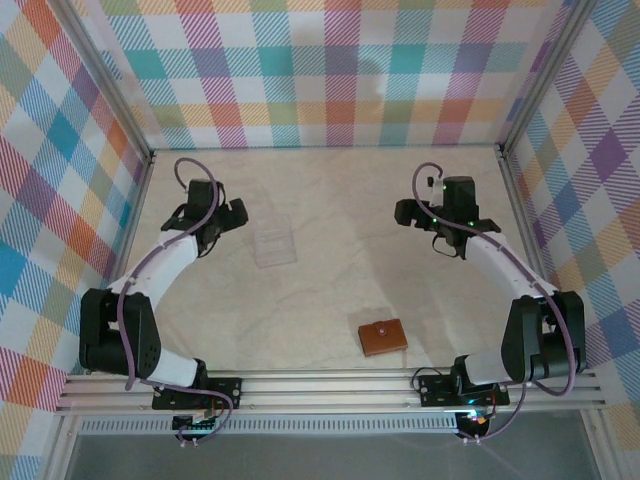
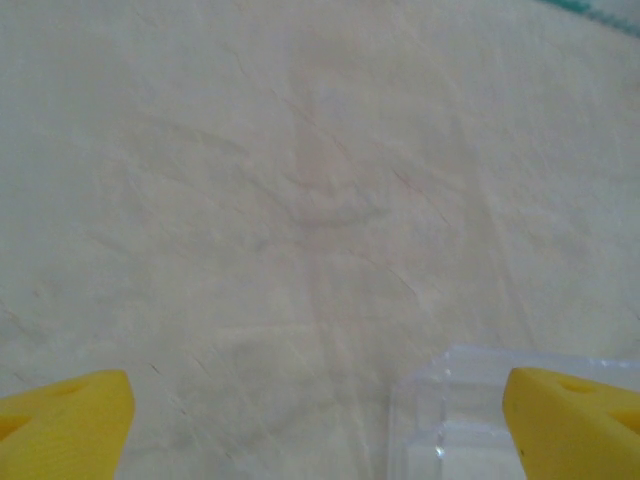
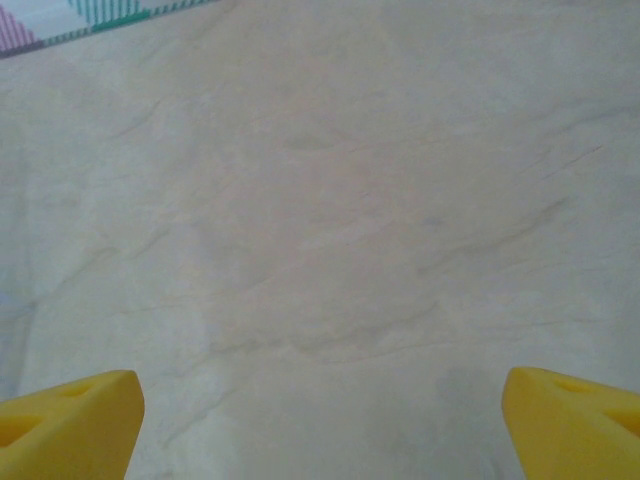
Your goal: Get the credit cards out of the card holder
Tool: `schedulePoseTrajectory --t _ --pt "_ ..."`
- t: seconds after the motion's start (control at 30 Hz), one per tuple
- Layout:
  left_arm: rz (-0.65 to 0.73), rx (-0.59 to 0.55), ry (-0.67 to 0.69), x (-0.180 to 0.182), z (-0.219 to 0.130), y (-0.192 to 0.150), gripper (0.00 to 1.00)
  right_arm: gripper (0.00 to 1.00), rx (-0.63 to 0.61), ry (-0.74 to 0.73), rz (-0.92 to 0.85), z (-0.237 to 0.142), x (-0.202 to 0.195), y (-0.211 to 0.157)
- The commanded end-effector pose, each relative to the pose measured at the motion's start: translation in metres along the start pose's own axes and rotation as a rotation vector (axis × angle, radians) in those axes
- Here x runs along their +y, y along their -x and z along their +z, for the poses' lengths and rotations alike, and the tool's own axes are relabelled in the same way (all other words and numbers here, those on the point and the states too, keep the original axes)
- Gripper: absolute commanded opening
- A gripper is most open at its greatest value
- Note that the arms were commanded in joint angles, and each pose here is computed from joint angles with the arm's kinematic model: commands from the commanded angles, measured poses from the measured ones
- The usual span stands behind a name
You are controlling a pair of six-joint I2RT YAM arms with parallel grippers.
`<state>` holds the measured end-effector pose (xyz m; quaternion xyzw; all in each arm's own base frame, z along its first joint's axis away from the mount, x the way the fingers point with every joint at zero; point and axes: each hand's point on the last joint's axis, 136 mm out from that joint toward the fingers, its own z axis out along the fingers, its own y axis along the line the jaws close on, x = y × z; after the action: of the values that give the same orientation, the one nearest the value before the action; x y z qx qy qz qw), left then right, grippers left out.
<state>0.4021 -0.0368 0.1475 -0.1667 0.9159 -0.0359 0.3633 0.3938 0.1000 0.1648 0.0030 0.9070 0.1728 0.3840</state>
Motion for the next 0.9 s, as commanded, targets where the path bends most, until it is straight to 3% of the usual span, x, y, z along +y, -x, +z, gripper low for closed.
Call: schedulePoseTrajectory --t 0.0,0.13,0.33,0.47,0.87 --pt "-0.054 0.212 -0.002 -0.007 0.002 -0.041 0.9 0.92 0.127 0.037 0.062 0.003 0.013 -0.026" --pt "-0.066 0.276 -0.031 -0.024 0.008 -0.051 0.79 0.93 0.144 0.049 0.066 0.006 0.02 -0.027" --pt "-0.067 0.333 -0.016 -0.031 0.023 -0.057 0.51 0.93 0.163 0.066 0.071 0.006 0.031 -0.025" --pt "-0.043 0.357 -0.027 -0.038 0.032 -0.056 0.39 0.93 0.158 0.061 0.065 0.004 0.036 -0.023" --pt "0.025 0.429 -0.05 -0.054 0.061 -0.058 0.29 0.94 0.146 0.027 0.016 -0.01 0.036 -0.019"
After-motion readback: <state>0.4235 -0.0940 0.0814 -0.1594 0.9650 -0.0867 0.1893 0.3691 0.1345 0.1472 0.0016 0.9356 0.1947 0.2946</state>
